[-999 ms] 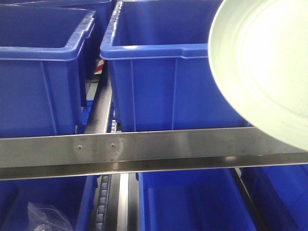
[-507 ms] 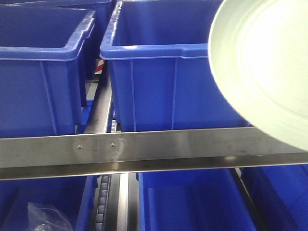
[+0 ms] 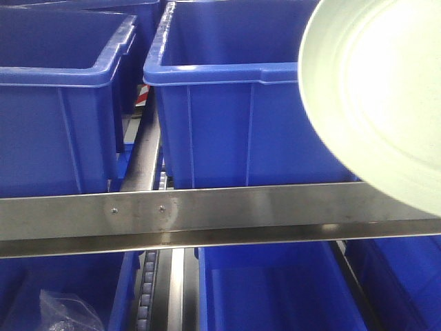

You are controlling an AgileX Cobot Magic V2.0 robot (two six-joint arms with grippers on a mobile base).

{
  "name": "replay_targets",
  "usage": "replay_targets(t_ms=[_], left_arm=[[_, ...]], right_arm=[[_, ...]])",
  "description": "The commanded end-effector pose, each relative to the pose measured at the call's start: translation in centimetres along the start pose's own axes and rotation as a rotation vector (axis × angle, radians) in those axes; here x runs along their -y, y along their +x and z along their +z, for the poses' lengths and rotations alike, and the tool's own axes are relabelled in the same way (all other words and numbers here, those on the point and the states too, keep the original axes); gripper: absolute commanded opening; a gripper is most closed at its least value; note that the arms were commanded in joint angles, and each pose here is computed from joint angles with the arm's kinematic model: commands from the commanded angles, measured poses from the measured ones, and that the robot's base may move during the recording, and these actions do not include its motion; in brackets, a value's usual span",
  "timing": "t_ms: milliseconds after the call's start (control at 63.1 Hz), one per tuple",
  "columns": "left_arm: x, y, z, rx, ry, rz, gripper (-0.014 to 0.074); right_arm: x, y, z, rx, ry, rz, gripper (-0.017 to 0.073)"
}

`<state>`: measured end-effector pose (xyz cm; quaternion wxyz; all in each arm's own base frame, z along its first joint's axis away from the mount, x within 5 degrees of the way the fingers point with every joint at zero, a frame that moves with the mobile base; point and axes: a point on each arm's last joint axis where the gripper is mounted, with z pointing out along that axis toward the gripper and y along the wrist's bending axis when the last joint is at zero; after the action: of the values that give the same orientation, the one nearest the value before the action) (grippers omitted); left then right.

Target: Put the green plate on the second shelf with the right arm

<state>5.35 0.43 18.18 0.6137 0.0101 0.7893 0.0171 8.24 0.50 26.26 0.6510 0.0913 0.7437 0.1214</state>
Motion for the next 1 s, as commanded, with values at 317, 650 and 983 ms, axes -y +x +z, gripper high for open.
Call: replay_targets(t_ms=[317,650,983], left_arm=[[0.20,0.73,0.27,0.038,0.020,0.004,0.0125],[0.20,0.73,0.27,0.038,0.020,0.004,0.0125],[0.20,0.73,0.27,0.038,0.020,0.004,0.0125]], right_arm=[[-0.69,-2.05,-0.29,0.135,-0.046,-0.003,0.0048],[-0.69,-2.05,-0.29,0.135,-0.046,-0.003,0.0048],[-0.69,-2.05,-0.29,0.135,-0.046,-0.003,0.0048]])
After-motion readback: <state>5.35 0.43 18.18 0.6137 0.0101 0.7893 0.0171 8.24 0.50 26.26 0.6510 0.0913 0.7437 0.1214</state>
